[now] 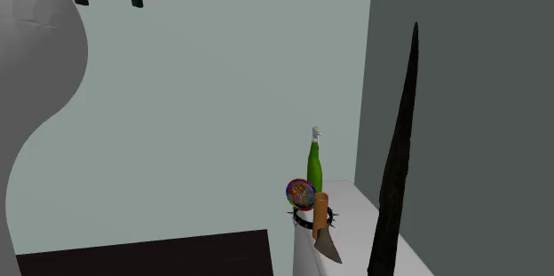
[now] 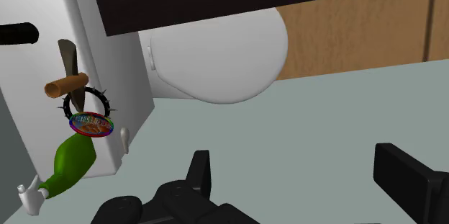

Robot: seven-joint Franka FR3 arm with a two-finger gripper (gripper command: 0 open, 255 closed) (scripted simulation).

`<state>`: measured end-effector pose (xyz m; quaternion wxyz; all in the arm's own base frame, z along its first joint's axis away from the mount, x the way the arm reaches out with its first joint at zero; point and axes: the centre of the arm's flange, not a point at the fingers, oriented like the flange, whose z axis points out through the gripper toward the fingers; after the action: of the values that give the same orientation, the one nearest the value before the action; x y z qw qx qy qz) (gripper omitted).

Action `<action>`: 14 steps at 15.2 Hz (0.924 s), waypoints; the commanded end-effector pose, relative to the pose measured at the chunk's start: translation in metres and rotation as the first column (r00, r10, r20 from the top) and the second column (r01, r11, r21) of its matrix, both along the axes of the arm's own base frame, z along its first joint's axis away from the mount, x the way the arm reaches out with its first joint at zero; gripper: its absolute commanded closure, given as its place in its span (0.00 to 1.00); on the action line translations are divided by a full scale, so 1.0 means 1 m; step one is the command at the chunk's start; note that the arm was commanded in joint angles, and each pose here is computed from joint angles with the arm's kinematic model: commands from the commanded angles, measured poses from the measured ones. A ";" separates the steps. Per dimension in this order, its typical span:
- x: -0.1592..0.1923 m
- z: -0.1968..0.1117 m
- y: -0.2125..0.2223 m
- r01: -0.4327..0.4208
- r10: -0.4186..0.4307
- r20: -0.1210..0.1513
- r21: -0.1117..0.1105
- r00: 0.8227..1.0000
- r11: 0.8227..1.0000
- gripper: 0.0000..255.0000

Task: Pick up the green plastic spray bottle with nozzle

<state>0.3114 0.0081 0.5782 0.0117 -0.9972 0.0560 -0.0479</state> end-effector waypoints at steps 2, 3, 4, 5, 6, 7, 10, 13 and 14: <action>0.005 -0.006 -0.010 0.001 -0.001 0.000 0.000 1.000 1.000 0.00; 0.010 -0.013 -0.021 0.002 -0.002 -0.001 0.000 1.000 1.000 0.00; 0.015 -0.019 -0.031 0.003 -0.003 -0.001 -0.001 1.000 1.000 0.00; 0.020 -0.026 -0.041 0.004 -0.004 -0.001 -0.001 1.000 1.000 0.00; 0.025 -0.032 -0.052 0.004 -0.004 -0.001 -0.001 1.000 1.000 0.00; 0.030 -0.039 -0.062 0.005 -0.005 -0.002 -0.001 1.000 1.000 0.00; 0.045 -0.058 -0.093 0.008 -0.008 -0.002 -0.002 1.000 1.000 0.00; 0.060 -0.078 -0.124 0.011 -0.011 -0.003 -0.002 1.000 1.000 0.00; 0.065 -0.084 -0.134 0.011 -0.011 -0.004 -0.002 1.000 1.000 0.00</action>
<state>0.3717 -0.1140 0.5009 0.0108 -0.9970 0.0616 -0.0458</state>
